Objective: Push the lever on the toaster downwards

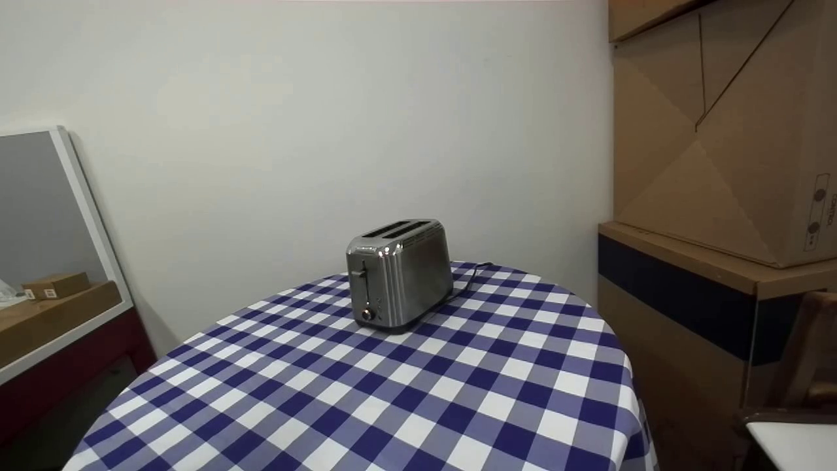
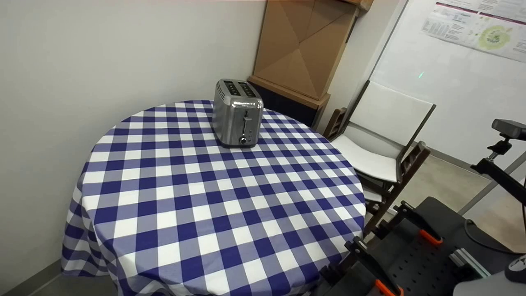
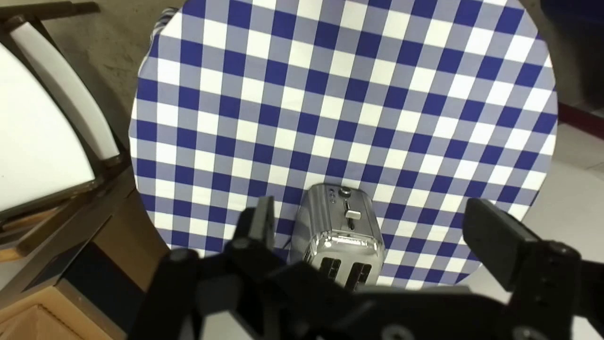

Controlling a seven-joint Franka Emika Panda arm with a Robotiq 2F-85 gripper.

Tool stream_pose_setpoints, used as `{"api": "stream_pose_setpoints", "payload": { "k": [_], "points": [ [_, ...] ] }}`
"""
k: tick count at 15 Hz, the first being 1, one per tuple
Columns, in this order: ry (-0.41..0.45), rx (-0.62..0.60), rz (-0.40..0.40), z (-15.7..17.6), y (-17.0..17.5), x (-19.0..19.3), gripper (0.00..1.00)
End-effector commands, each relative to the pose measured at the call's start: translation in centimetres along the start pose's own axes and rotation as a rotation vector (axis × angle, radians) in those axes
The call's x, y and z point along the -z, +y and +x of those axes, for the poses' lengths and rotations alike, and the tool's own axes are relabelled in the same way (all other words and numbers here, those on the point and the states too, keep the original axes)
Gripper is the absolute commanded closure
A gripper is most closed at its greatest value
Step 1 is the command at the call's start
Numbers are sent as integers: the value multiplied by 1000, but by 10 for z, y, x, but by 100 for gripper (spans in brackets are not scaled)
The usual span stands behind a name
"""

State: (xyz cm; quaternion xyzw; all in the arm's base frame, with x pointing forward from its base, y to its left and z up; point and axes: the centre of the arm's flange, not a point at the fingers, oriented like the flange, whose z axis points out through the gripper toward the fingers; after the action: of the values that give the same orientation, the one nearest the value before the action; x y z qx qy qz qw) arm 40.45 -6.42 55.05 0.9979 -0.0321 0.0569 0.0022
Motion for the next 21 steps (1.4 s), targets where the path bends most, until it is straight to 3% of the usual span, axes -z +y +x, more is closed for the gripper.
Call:
{"api": "stream_pose_setpoints", "payload": {
  "k": [1, 6, 7, 9, 15, 18, 21],
  "points": [
    [52, -15, 19, 44, 0, -36, 0],
    [138, -5, -24, 95, -10, -87, 0],
    [156, 0, -28, 105, -14, -98, 24],
    [185, 15, -34, 121, -21, -116, 33],
    [250, 58, -42, 157, -42, -173, 81],
    [283, 85, -27, 169, -51, -203, 99],
    [300, 110, -11, 178, -61, -233, 100]
  ]
}}
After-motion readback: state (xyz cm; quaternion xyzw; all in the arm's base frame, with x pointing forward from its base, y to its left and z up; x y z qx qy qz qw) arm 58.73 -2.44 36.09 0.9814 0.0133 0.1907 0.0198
